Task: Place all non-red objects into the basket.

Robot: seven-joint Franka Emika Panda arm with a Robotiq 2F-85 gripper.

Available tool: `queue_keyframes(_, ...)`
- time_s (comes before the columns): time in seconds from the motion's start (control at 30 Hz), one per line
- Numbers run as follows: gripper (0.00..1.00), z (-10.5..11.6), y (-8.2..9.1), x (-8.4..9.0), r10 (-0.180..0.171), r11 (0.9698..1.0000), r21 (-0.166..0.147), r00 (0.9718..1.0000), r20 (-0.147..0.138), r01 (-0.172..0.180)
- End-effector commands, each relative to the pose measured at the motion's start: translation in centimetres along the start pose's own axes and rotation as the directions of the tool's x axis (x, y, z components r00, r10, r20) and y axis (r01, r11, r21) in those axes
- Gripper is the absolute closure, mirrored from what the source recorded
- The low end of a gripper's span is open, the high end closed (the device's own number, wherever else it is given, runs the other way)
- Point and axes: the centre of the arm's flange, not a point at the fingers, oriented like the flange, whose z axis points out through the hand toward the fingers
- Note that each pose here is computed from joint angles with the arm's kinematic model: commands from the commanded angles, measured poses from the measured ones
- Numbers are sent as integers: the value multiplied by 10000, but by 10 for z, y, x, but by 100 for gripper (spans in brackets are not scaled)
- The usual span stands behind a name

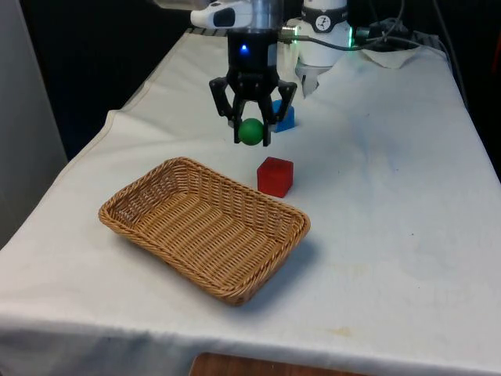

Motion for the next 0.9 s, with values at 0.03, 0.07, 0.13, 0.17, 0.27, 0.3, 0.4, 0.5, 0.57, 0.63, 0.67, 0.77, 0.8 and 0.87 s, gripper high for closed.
queue_keyframes(0.03, 100, -1, 4, 2, 46, 10000, -41, 10000, -42, -46)
queue_keyframes(0.07, 100, -2, 7, 6, 94, 10000, -9, 9999, -124, -94)
queue_keyframes(0.13, 100, -3, 9, 8, 112, 9999, -54, 9998, -163, -112)
queue_keyframes(0.17, 100, -3, 11, 9, 129, 9999, -77, 9997, -189, -131)
queue_keyframes(0.27, 100, -4, 16, 13, 202, 9996, -168, 9994, -295, -207)
queue_keyframes(0.3, 100, -3, 17, 13, 230, 9995, -189, 9993, -304, -235)
queue_keyframes(0.4, 100, -4, 20, 15, 272, 9993, -231, 9990, -366, -281)
queue_keyframes(0.5, 100, -3, 24, 17, 350, 9989, -310, 9984, -434, -363)
queue_keyframes(0.57, 100, -2, 28, 18, 446, 9981, -392, 9976, -532, -468)
queue_keyframes(0.63, 100, -2, 28, 17, 423, 9980, -459, 9980, -465, -444)
queue_keyframes(0.67, 100, -1, 29, 19, 508, 9976, -437, 9970, -583, -534)
queue_keyframes(0.77, 100, 1, 33, 20, 657, 9962, -524, 9955, -686, -694)
queue_keyframes(0.8, 100, 2, 34, 21, 693, 9959, -539, 9950, -714, -732)
queue_keyframes(0.87, 100, 5, 35, 21, 777, 9951, -558, 9943, -729, -819)
